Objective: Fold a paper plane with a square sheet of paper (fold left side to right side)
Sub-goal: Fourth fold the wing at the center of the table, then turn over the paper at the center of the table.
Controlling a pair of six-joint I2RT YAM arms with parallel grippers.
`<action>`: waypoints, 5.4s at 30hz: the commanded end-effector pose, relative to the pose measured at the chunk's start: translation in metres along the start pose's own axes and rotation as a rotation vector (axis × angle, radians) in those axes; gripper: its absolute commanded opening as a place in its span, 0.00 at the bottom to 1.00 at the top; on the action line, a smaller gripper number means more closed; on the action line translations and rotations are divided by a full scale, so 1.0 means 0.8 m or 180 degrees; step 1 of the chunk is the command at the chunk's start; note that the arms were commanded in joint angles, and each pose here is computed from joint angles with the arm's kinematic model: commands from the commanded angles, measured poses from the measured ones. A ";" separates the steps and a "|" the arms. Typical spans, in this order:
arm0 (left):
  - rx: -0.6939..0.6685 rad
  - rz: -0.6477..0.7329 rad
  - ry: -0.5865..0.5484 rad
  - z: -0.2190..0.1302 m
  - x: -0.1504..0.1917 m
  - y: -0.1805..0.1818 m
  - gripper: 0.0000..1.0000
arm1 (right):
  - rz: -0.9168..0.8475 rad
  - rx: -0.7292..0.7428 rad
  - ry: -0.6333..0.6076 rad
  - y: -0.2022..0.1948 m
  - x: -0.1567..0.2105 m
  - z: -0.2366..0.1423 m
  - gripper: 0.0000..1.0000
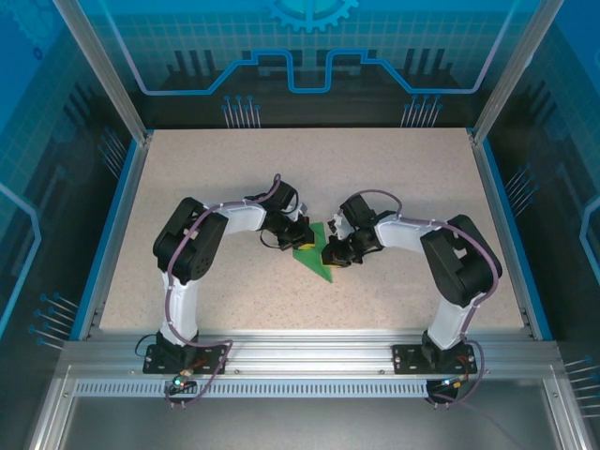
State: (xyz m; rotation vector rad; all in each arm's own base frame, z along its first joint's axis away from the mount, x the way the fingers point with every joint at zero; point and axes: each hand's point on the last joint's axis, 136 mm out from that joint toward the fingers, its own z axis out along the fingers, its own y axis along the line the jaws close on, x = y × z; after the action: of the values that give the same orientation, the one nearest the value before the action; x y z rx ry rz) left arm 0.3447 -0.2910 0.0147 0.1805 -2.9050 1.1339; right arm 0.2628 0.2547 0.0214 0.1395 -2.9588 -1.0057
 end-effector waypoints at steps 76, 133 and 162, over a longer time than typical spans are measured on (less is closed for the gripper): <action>-0.0242 0.0596 -0.0457 -0.007 -0.022 0.021 0.00 | 0.0180 0.1161 0.0513 -0.092 0.056 0.022 0.00; -0.0147 0.0518 -0.0988 -0.133 -0.128 0.017 0.28 | -0.0025 0.0552 0.0137 -0.032 0.025 0.014 0.03; 0.0322 0.0185 -0.0465 -0.058 -0.009 -0.008 0.49 | -0.0168 -0.0276 -0.1830 0.015 -0.018 -0.168 0.62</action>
State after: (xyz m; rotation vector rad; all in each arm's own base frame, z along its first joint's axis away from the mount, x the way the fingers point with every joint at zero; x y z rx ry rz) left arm 0.3451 -0.2516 0.0450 0.2132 -3.0190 1.2769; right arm 0.2818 0.1857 0.1256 -0.0608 -3.4216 -1.3069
